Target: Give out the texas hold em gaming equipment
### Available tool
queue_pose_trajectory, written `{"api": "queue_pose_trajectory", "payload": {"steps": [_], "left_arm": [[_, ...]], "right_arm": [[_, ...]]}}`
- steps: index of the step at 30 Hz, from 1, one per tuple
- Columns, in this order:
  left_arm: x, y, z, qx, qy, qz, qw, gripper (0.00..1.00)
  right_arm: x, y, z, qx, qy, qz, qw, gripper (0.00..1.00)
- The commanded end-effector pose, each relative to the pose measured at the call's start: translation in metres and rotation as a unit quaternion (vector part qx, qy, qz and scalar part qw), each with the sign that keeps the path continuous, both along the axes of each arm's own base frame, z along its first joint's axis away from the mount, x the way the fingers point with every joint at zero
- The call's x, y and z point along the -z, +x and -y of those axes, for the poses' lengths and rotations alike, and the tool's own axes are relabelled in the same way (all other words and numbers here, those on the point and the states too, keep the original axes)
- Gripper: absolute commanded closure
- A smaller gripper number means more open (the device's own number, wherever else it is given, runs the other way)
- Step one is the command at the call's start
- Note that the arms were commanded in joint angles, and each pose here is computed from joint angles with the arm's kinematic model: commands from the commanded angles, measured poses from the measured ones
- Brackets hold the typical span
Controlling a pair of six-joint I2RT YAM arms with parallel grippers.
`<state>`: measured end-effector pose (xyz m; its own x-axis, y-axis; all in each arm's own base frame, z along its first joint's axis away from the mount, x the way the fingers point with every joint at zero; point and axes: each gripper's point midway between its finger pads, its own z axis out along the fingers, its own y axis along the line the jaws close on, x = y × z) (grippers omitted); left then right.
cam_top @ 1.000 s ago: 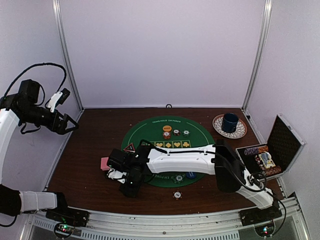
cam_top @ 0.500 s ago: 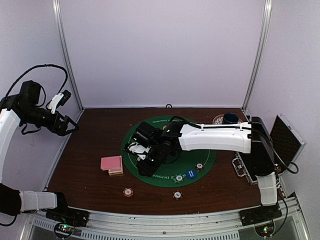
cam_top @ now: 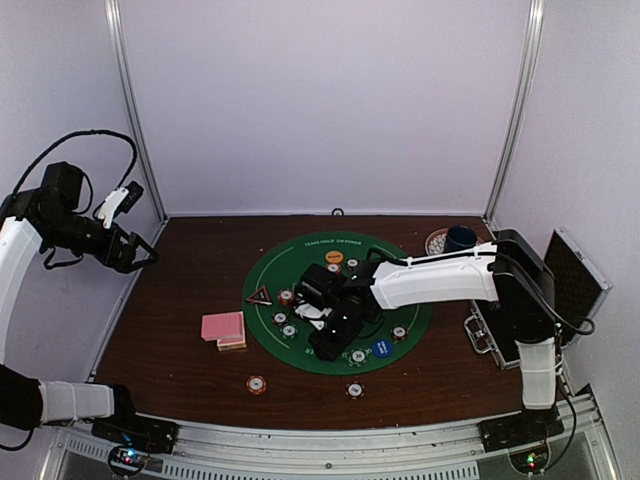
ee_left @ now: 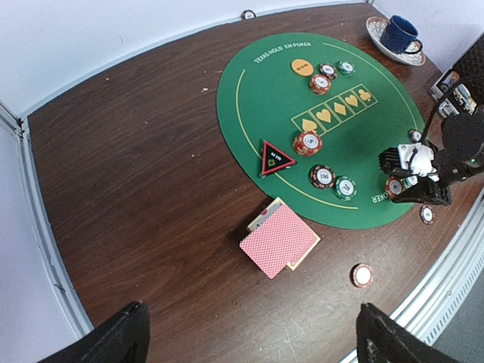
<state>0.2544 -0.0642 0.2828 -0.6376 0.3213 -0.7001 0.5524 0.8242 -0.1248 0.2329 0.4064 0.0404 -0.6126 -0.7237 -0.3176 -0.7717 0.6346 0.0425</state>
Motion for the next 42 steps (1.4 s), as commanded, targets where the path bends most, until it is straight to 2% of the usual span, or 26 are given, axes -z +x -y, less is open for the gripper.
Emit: {"api": "queue_pose_trajectory", "payload": {"steps": [1,12,13,14,16,17,21,30,32,34,35,39,42], "left_arm": [[0.000,0.002,0.001,0.008,-0.002,0.006,1.000,0.03],[0.003,0.002,0.004,0.018,-0.005,0.001,1.000,0.02],[0.004,0.001,0.004,0.018,-0.005,-0.001,1.000,0.03],[0.006,0.001,0.004,0.020,-0.005,-0.003,1.000,0.02],[0.009,-0.001,0.005,0.026,-0.004,-0.005,1.000,0.02],[0.010,-0.001,0.005,0.028,-0.003,-0.007,1.000,0.03],[0.020,-0.004,0.006,0.045,0.002,-0.013,0.999,0.02],[0.046,0.002,0.007,0.105,0.027,-0.032,0.994,0.02],[0.053,0.006,0.006,0.121,0.034,-0.036,0.991,0.02],[0.061,0.011,0.006,0.135,0.039,-0.044,0.989,0.02],[0.063,0.013,0.006,0.144,0.042,-0.045,0.988,0.02],[0.078,0.017,0.010,0.176,0.071,-0.050,0.981,0.02],[0.094,0.018,0.014,0.202,0.107,-0.047,0.972,0.02]], "right_arm": [[-0.001,0.001,0.004,0.011,0.001,0.012,1.000,0.90],[0.003,-0.004,0.014,0.015,-0.008,0.008,1.000,0.87],[0.004,-0.004,0.015,0.015,-0.010,0.008,1.000,0.85],[0.005,-0.004,0.015,0.015,-0.011,0.007,1.000,0.78],[0.007,-0.005,0.016,0.015,-0.014,0.005,1.000,0.54],[0.006,-0.005,0.016,0.015,-0.014,0.005,1.000,0.46],[-0.004,-0.002,0.012,0.017,-0.003,0.012,1.000,0.28],[-0.061,0.013,0.005,0.030,0.030,0.055,0.998,0.17],[-0.078,0.019,0.007,0.041,0.034,0.075,0.996,0.11],[-0.093,0.023,0.010,0.051,0.042,0.091,0.994,0.01],[-0.102,0.025,0.013,0.060,0.047,0.099,0.992,0.01],[-0.134,0.050,0.042,0.163,0.053,0.139,0.975,0.00],[-0.139,0.059,0.048,0.206,0.111,0.104,0.966,0.01]]}}
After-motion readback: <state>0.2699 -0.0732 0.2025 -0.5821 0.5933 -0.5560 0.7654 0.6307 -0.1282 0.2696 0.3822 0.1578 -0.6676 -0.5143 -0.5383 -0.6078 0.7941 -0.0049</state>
